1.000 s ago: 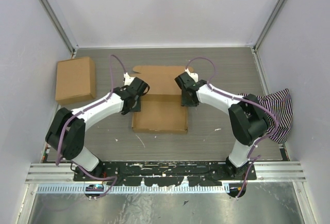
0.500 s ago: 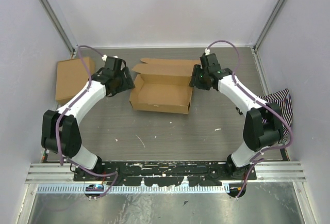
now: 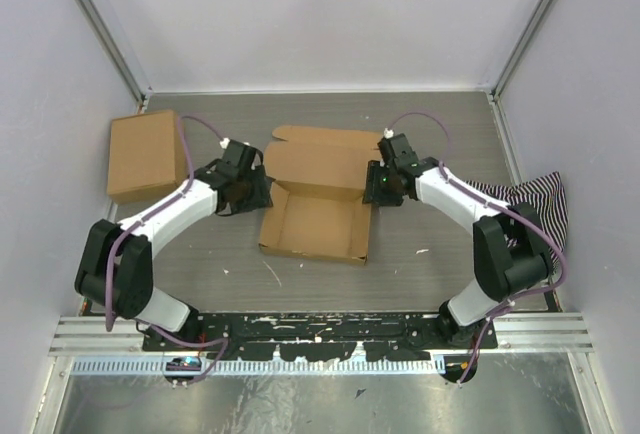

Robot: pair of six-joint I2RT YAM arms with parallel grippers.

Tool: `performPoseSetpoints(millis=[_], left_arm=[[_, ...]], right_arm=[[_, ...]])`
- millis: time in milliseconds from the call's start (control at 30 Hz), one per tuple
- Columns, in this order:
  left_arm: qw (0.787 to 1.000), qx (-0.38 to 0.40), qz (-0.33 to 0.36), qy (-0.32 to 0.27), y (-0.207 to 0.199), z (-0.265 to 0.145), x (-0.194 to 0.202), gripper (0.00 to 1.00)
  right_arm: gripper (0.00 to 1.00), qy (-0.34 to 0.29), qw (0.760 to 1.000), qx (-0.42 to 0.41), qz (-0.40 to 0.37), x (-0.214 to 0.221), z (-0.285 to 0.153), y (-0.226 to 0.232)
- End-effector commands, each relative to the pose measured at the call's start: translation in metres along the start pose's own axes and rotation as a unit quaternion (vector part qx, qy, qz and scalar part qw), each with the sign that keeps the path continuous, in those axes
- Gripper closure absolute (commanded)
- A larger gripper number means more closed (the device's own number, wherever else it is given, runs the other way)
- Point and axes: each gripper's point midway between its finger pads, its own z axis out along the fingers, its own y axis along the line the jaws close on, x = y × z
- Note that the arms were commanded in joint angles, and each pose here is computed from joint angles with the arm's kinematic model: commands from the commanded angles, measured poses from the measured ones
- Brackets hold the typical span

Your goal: Fold the paper box

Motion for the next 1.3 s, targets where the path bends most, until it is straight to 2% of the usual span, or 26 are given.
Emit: performPoseSetpoints(millis=[0,133,300,400,500,600,733,800,933,1100,1267], left_arm=[[1.0,-0.012,0.016,-0.016,-0.002,-0.012,0.021,0.37],[0.999,-0.03,0.031,-0.023,0.002,-0.021,0.031,0.36],[0.996,-0.065,0.041,-0.051,0.01,-0.021,0.016,0.34],[0.993,-0.087,0.059,-0.047,0.01,-0.01,0.008,0.34],[0.992,-0.094,0.073,-0.031,0.007,0.002,0.008,0.36],[0.992,-0.094,0.079,-0.024,0.006,0.012,0.01,0.39],[0.992,-0.09,0.087,-0.021,0.001,0.016,0.014,0.54],[0.991,-0.091,0.094,-0.024,-0.002,0.016,0.015,0.65],[0.982,-0.131,0.132,-0.029,-0.004,0.01,0.017,0.99],[0.946,-0.25,0.197,-0.063,0.013,-0.003,0.019,1.0],[0.952,-0.246,0.178,-0.041,0.019,0.02,0.05,1.0]], right_arm=[[0.5,-0.014,0.999,0.016,-0.042,0.012,-0.003,0.017],[0.49,-0.011,0.998,0.038,-0.042,0.022,0.0,0.01],[0.48,-0.021,0.996,0.076,-0.035,0.016,-0.006,-0.001],[0.49,-0.014,0.996,0.084,-0.037,0.018,-0.003,-0.004],[0.52,0.003,0.997,0.067,-0.04,0.026,0.002,0.001],[0.61,0.017,0.997,0.062,-0.048,0.034,0.007,0.003],[0.84,0.031,0.994,0.081,-0.064,0.041,0.013,0.001],[0.9,0.035,0.992,0.095,-0.074,0.044,0.016,0.0],[0.98,0.027,0.982,0.159,-0.094,0.045,0.017,-0.008],[0.99,0.025,0.975,0.199,-0.091,0.051,0.025,-0.02],[0.99,0.045,0.979,0.175,-0.091,0.067,0.044,-0.011]])
